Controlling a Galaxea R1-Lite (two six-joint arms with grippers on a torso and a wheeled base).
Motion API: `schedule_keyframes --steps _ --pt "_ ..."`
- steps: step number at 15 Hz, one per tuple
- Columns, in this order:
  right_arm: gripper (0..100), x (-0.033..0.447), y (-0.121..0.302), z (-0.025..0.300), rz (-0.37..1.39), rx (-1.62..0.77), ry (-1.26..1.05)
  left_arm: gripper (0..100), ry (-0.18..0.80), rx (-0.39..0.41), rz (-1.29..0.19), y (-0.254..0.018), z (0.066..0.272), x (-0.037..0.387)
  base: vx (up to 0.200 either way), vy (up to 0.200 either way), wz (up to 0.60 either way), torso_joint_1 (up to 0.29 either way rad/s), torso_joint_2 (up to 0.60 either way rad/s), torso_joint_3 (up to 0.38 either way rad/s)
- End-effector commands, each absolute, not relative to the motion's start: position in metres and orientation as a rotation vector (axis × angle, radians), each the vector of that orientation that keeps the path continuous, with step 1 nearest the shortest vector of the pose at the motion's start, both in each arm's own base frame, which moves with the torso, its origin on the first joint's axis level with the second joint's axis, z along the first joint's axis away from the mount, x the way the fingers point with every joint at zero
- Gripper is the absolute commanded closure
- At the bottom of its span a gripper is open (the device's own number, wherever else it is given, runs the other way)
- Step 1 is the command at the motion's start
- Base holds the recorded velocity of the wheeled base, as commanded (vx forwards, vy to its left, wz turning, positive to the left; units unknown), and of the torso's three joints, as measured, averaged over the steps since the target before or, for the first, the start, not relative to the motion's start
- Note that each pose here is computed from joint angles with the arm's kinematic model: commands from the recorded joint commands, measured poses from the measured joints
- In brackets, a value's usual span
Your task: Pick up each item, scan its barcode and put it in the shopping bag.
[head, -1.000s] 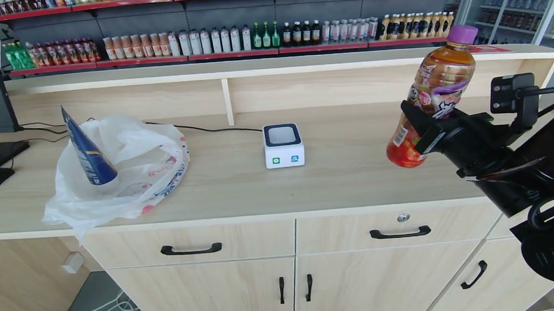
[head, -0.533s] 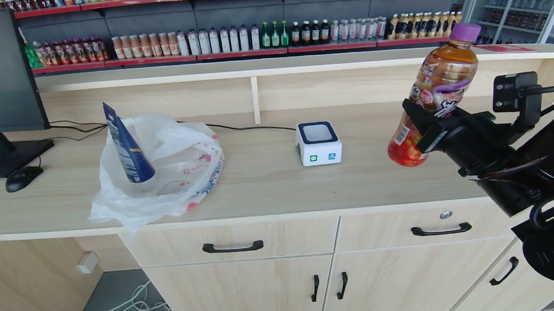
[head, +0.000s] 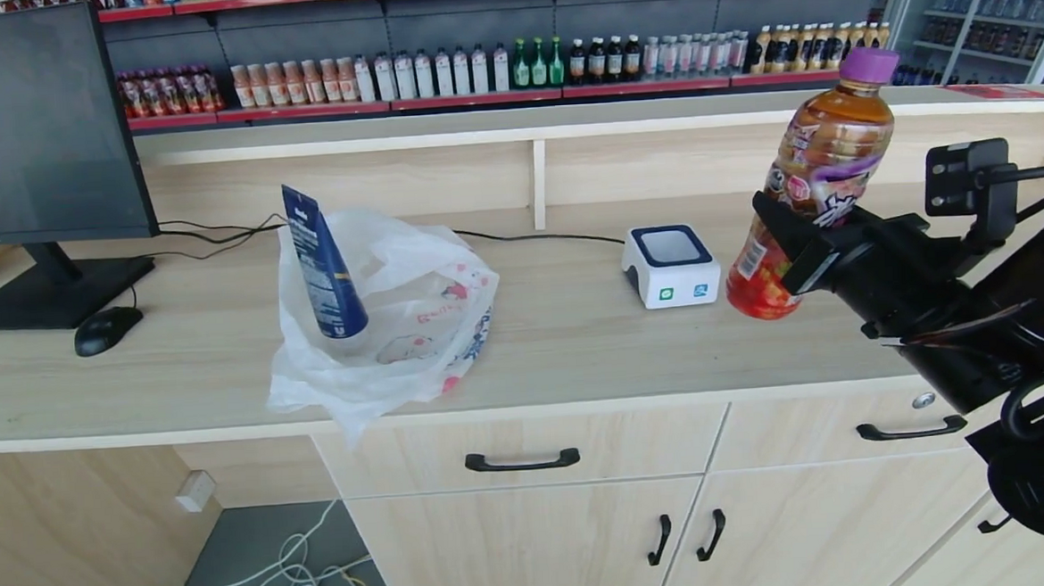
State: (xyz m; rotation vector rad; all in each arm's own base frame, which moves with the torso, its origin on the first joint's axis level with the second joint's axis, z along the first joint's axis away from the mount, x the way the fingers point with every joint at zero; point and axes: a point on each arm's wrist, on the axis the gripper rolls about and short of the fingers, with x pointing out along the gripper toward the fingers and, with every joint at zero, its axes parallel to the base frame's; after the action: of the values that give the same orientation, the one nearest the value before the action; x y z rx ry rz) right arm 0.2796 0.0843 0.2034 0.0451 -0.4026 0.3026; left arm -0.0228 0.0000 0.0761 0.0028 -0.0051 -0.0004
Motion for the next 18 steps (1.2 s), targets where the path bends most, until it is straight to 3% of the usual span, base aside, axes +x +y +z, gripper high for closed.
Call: schedule_keyframes --steps 1,3,6,14,18 --pt "100 0.279 0.083 0.205 0.299 0.046 -0.409 0 -0.006 0.003 0.000 0.000 0.076 -0.023 0.000 0.000 0.00 0.000 0.00 0.000" --pt "100 0.278 0.084 0.206 0.300 0.047 -0.413 0 -0.006 0.003 0.000 0.000 0.076 -0.023 0.000 0.000 0.00 0.000 0.00 0.000" --pt "100 0.277 0.084 0.208 0.300 0.047 -0.418 0 -0.006 0.005 0.000 0.000 0.076 -0.023 0.200 0.000 0.00 -0.009 0.00 -0.003" --pt "100 0.307 0.098 0.219 0.388 -0.079 -0.525 0 -0.006 0.003 0.000 0.000 0.076 -0.023 0.000 0.000 0.00 0.000 0.00 0.000" --pt "100 0.327 0.103 0.245 0.261 -0.200 -0.579 0 -0.006 0.003 0.000 0.000 0.076 -0.023 0.000 0.000 0.00 0.000 0.00 0.000"
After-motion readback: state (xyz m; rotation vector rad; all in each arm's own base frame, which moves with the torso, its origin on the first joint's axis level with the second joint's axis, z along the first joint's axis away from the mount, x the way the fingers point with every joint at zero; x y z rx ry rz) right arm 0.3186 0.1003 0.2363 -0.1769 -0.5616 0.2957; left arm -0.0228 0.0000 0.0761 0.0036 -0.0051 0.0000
